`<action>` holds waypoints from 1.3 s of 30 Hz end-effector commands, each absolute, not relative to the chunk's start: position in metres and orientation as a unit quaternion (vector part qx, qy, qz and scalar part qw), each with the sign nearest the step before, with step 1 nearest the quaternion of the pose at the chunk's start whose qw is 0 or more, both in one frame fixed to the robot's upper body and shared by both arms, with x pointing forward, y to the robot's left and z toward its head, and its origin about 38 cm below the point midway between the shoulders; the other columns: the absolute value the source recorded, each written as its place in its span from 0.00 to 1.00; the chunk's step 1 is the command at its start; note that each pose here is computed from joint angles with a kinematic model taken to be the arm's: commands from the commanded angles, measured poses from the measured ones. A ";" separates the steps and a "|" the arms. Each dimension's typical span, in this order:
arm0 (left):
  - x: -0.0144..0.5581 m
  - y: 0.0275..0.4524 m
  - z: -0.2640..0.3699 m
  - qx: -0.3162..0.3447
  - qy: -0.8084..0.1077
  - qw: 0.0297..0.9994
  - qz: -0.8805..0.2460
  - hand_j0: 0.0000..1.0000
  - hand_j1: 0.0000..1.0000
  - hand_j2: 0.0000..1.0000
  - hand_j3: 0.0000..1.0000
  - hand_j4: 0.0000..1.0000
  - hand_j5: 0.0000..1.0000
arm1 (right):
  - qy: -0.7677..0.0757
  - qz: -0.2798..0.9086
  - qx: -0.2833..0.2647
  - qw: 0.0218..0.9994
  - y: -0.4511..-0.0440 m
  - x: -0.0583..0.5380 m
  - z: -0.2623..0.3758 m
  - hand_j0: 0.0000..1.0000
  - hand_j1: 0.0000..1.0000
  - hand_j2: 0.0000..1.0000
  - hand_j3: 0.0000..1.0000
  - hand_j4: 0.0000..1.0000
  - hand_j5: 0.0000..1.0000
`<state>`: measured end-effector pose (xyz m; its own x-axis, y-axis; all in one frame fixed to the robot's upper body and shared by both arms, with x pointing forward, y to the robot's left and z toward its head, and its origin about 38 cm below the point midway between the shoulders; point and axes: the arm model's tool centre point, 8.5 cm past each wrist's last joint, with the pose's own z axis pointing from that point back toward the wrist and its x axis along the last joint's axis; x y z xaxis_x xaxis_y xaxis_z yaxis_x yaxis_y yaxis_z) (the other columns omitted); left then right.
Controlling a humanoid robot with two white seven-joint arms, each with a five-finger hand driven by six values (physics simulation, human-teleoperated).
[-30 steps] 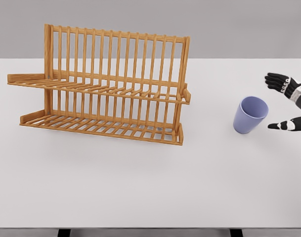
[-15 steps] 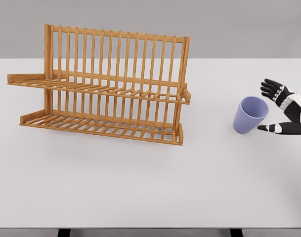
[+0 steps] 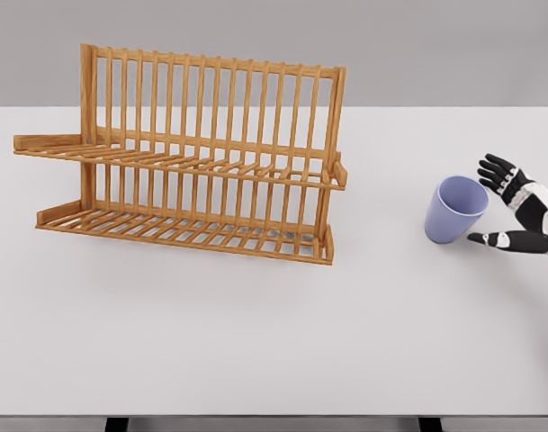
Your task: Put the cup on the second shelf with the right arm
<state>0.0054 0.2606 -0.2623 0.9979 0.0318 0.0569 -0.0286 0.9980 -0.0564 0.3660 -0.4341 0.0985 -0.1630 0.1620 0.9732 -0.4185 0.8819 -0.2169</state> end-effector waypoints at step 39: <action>0.005 0.261 -0.262 -0.028 -0.029 0.999 0.016 1.00 1.00 1.00 1.00 1.00 1.00 | -0.724 0.228 0.114 0.641 -0.410 0.369 0.084 0.86 0.86 0.86 0.86 0.86 0.86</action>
